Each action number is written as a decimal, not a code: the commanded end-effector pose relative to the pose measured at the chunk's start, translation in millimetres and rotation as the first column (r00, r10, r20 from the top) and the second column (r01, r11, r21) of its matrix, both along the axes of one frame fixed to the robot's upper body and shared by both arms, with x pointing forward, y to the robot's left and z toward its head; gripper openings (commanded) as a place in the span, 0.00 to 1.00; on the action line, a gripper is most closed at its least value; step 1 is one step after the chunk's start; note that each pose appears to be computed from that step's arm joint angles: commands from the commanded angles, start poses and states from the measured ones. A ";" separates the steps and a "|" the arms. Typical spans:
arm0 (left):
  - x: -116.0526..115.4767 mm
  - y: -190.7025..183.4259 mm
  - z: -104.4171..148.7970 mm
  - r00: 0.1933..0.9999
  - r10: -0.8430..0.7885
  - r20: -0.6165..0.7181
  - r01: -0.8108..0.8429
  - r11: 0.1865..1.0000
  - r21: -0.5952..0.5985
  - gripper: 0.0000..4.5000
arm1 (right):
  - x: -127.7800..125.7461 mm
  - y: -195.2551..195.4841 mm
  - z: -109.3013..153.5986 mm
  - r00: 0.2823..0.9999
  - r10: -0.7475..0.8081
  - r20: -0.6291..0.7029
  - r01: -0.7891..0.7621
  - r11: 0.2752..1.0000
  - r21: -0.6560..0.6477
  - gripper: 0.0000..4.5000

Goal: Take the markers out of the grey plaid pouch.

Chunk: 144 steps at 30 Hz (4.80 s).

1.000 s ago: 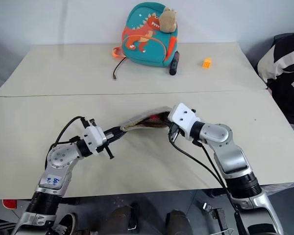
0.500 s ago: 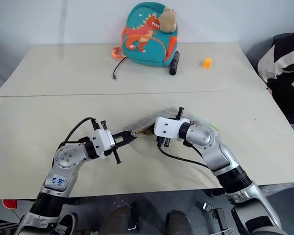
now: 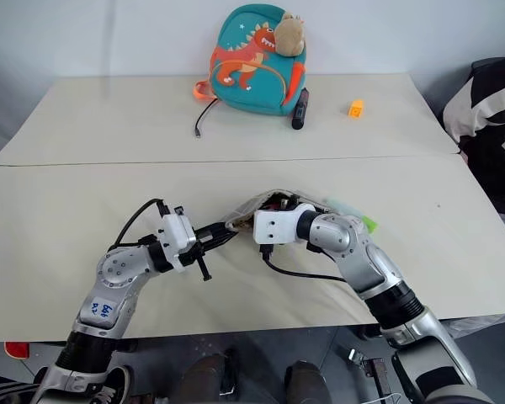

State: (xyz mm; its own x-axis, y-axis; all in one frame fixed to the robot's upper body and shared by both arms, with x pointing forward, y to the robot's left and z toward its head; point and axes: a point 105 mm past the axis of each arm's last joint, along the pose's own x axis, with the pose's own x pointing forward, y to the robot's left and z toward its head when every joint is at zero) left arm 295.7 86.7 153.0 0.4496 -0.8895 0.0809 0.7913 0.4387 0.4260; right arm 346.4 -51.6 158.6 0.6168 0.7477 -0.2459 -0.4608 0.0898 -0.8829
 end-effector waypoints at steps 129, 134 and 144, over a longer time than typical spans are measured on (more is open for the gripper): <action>9.7 50.1 -1.7 0.984 0.163 0.068 -0.163 0.987 -0.017 0.00 | -50.0 -91.6 84.9 0.917 0.089 -0.389 0.035 0.953 0.300 0.14; 11.7 61.4 3.3 0.985 0.173 -0.015 -0.174 0.976 -0.131 0.00 | -49.4 -111.7 92.5 0.894 0.053 -0.445 0.153 0.897 0.414 0.14; 17.3 107.6 32.7 0.963 0.192 -0.187 -0.247 0.909 -0.336 0.00 | -48.5 -162.6 18.6 0.773 -0.170 -0.612 0.454 0.821 0.345 0.14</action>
